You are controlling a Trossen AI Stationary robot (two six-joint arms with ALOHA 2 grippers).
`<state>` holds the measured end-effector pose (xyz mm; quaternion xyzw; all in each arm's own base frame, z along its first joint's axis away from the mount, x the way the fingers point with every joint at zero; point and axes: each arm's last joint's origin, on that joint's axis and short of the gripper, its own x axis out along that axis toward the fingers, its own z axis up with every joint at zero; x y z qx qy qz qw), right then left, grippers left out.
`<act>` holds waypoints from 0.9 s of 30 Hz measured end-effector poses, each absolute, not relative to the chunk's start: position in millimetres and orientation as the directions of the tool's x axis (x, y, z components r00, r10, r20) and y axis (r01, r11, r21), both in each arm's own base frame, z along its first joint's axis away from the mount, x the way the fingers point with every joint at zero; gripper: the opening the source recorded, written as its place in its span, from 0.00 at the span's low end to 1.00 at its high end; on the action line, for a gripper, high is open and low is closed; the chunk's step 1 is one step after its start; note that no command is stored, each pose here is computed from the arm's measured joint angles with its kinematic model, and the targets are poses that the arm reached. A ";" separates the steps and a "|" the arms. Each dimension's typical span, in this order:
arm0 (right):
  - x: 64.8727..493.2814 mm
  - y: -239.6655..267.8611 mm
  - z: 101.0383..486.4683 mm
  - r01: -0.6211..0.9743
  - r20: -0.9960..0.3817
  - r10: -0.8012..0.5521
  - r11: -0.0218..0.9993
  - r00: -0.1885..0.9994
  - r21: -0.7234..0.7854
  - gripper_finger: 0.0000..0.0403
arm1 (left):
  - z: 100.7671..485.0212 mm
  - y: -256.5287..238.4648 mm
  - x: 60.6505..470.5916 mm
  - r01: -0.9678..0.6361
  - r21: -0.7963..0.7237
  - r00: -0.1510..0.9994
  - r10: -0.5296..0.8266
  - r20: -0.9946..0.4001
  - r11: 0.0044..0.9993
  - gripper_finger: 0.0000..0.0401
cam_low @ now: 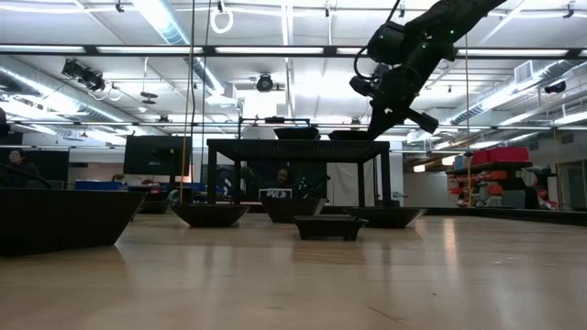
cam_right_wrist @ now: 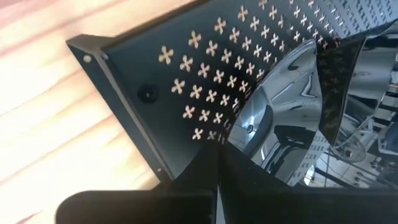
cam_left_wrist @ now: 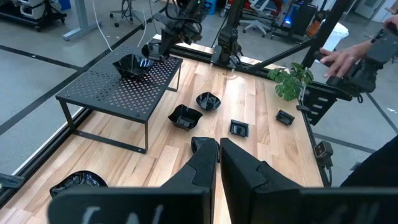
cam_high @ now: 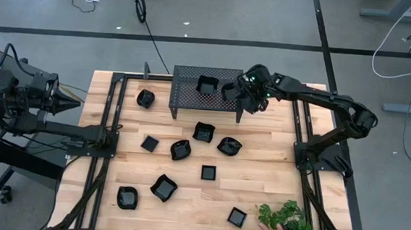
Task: Pick & Place Mini shaped plates
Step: Put the leaf shaped plate on the shelf
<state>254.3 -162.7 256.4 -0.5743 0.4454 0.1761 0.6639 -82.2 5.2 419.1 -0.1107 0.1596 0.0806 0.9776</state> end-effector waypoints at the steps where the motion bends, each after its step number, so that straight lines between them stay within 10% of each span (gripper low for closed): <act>1: 254.4 -162.8 256.4 -0.745 -0.793 -0.278 0.278 0.542 -0.607 0.00 | 419.1 5.2 -82.2 -0.193 -0.191 0.936 0.122 -0.330 0.963 0.06; 27: 255.7 -165.4 258.5 -0.701 -0.773 -0.317 0.328 0.550 -0.633 0.11 | 419.1 5.2 -82.2 -0.193 -0.191 0.936 0.122 -0.330 0.962 0.06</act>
